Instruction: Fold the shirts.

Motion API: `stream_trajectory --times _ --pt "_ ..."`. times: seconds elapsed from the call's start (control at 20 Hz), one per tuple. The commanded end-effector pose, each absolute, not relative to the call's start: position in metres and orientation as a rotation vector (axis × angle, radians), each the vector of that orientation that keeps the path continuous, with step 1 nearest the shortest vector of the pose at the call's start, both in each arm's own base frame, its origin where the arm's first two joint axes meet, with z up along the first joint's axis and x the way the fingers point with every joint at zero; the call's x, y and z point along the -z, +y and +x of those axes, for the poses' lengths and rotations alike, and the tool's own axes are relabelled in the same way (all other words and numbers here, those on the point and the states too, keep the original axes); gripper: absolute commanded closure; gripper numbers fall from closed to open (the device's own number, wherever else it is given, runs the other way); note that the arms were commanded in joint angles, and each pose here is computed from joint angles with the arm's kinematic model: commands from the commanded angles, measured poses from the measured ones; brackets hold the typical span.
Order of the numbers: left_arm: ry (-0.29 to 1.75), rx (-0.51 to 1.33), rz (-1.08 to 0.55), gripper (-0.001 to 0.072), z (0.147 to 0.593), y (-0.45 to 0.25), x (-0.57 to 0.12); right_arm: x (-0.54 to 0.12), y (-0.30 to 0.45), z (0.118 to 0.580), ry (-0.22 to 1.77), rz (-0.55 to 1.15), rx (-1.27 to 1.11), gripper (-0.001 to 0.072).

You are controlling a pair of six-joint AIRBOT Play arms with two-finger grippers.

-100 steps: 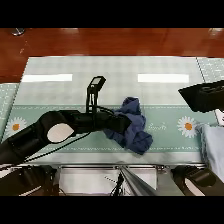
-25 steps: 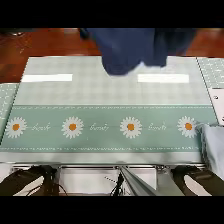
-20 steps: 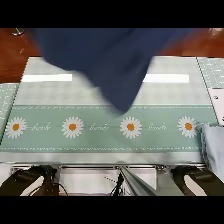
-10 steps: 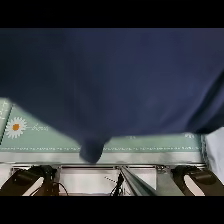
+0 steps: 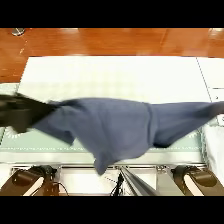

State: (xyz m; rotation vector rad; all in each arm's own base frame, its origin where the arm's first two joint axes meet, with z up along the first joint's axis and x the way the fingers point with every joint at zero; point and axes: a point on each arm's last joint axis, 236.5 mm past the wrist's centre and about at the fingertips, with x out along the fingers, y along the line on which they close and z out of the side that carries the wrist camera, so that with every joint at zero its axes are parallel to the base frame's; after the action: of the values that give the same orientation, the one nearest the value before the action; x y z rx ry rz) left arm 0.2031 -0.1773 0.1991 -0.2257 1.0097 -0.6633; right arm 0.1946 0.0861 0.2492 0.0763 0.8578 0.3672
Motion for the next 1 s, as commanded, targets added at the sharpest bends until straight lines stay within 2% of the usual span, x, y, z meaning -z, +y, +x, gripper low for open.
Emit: stream_trajectory --times 0.0,0.15,0.35,0.4,0.45,0.5,0.55,0.6,0.65,0.8,0.95 --pt "1.164 0.531 -0.364 0.0681 0.230 -0.180 -0.072 -0.165 0.093 0.231 0.957 0.163 -0.344 0.0690" --pt "1.229 0.477 -0.469 0.0680 0.251 -0.190 -0.007 -0.106 0.092 0.270 1.038 0.225 -0.284 0.0689" --pt "1.190 0.469 -0.502 0.0678 0.308 -0.206 0.015 -0.062 0.091 0.333 1.058 0.273 -0.226 0.0689" --pt "1.191 0.463 -0.504 0.0617 0.320 -0.208 0.018 -0.052 0.094 0.345 1.076 0.295 -0.220 0.0688" --pt "1.202 0.466 -0.507 0.0372 0.329 -0.213 0.018 -0.044 0.098 0.356 1.095 0.318 -0.221 0.0669" --pt "1.227 0.486 -0.501 0.0011 0.333 -0.218 0.017 -0.038 0.101 0.367 1.110 0.336 -0.224 0.0510" --pt "1.244 0.535 -0.424 0.0003 0.336 -0.217 0.013 -0.036 0.100 0.376 1.120 0.342 -0.218 0.0301" --pt "1.267 0.550 -0.354 0.0003 0.341 -0.208 0.007 -0.038 0.094 0.385 1.134 0.343 -0.216 0.0123" --pt "1.308 0.517 -0.316 0.0004 0.344 -0.188 -0.004 -0.044 0.083 0.390 1.151 0.339 -0.210 0.0083" --pt "1.396 0.366 -0.241 0.0004 0.339 -0.116 -0.034 -0.065 0.010 0.387 1.163 0.338 -0.112 0.0087" --pt "1.479 0.350 -0.348 0.0005 0.297 -0.109 -0.027 -0.048 -0.070 0.344 1.209 0.403 0.101 0.0088"
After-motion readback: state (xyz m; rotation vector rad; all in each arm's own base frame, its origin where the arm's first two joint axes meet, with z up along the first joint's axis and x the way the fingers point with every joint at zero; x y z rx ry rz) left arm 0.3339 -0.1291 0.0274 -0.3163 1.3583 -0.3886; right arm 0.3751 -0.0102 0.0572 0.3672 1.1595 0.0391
